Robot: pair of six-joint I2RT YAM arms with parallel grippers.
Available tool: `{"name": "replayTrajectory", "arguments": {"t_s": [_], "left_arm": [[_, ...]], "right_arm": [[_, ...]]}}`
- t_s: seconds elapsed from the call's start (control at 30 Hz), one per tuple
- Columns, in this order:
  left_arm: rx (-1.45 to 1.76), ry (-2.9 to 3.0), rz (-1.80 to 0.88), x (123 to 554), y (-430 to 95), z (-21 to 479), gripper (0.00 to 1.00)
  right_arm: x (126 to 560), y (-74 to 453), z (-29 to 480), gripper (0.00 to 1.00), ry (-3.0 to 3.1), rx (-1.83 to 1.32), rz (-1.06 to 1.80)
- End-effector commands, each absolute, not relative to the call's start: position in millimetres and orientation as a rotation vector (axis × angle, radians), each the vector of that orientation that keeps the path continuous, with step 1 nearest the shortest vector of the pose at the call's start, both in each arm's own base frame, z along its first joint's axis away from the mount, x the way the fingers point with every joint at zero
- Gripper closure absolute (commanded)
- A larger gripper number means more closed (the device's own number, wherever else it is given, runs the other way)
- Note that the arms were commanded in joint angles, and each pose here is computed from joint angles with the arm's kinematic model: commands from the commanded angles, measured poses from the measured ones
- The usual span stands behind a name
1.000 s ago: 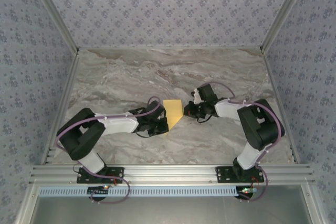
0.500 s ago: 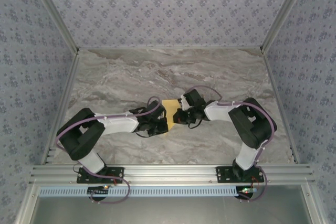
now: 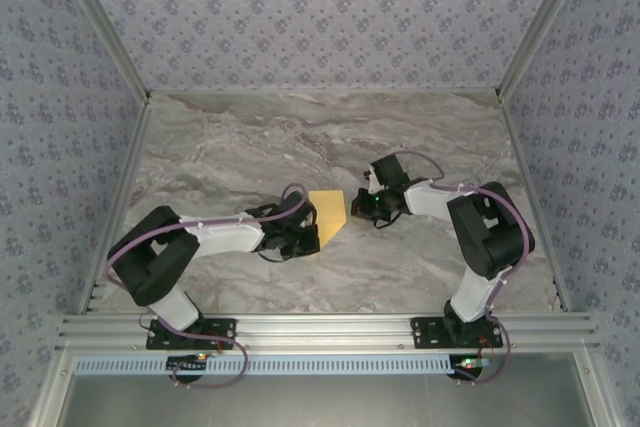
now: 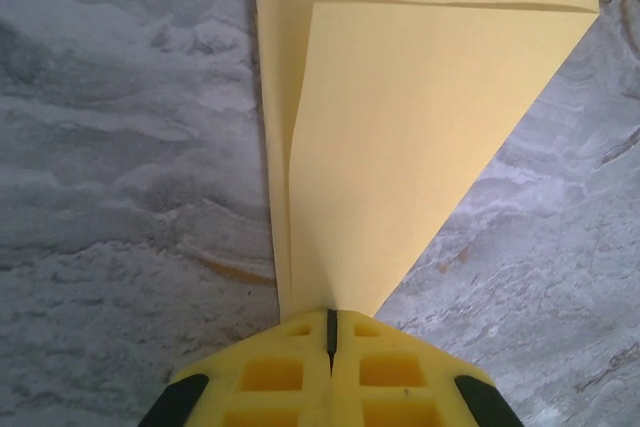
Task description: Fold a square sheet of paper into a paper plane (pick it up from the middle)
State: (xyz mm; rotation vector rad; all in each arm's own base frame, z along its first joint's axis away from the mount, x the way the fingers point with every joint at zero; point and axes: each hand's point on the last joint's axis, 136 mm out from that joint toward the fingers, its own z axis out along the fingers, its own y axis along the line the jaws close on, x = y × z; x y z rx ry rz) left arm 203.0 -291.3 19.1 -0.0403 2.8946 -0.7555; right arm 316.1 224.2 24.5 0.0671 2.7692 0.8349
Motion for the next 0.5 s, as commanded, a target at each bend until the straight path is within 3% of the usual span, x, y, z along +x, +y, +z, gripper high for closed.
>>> {"name": "replayTrajectory", "arguments": {"t_s": [0.0,0.2,0.47], "left_arm": [[0.065,2.912,-0.654,195.6,-276.4,27.4,0.95],[0.091,2.734,-0.681,226.5,-283.8,72.7,0.77],[0.036,2.705,-0.686,240.4,-291.1,69.7,0.75]], "right_arm": [[318.2,223.6,40.9,1.0,2.737,0.023,0.733],[323.7,252.2,41.4,0.91,2.735,-0.041,0.763],[333.0,262.6,17.0,0.88,2.822,-0.013,0.697]]}}
